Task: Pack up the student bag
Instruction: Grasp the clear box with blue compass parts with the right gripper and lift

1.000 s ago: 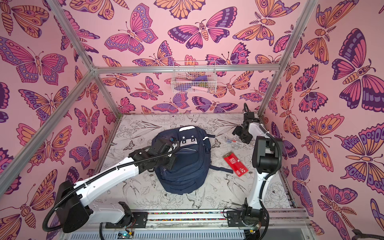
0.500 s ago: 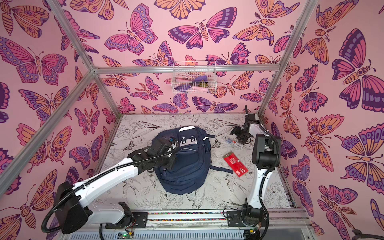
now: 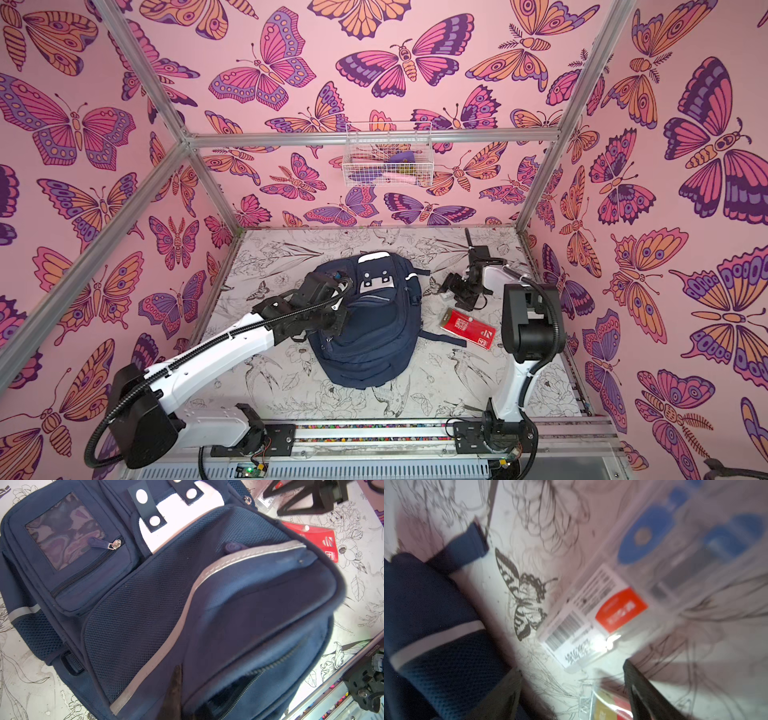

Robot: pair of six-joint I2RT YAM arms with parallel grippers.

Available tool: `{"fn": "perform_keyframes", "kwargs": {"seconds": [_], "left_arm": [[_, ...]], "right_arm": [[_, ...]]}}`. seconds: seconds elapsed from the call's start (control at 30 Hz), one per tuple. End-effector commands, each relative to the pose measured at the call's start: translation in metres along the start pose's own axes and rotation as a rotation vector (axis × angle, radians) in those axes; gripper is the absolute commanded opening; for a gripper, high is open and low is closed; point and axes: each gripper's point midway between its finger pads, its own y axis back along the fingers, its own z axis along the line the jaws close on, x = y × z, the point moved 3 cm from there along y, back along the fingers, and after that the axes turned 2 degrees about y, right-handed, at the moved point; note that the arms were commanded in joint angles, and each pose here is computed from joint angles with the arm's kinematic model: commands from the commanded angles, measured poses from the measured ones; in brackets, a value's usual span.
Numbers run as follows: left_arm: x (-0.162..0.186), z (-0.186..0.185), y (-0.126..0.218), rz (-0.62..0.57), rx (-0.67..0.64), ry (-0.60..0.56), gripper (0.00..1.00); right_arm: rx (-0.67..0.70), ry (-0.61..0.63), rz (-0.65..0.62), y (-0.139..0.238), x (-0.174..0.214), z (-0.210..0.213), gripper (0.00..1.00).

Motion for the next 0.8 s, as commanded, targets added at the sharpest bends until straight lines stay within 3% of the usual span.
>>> {"fn": "perform_keyframes", "kwargs": {"seconds": [0.0,0.17,0.57,0.77], "left_arm": [[-0.013,-0.001,0.009,-0.07,0.033,0.047,0.0],[-0.01,0.003,0.007,-0.068,0.011,0.045,0.0],[-0.008,0.003,0.001,-0.047,0.018,0.047,0.0],[-0.006,0.004,-0.005,-0.029,0.012,0.044,0.0]], "right_arm": [[0.17,0.032,0.0,0.002,0.013,-0.014,0.79],[0.365,0.032,-0.046,0.01,0.001,-0.029,0.77],[0.382,-0.081,-0.143,0.008,-0.038,-0.009,0.81],[0.533,-0.119,-0.136,0.007,-0.055,-0.015,0.78]]}}
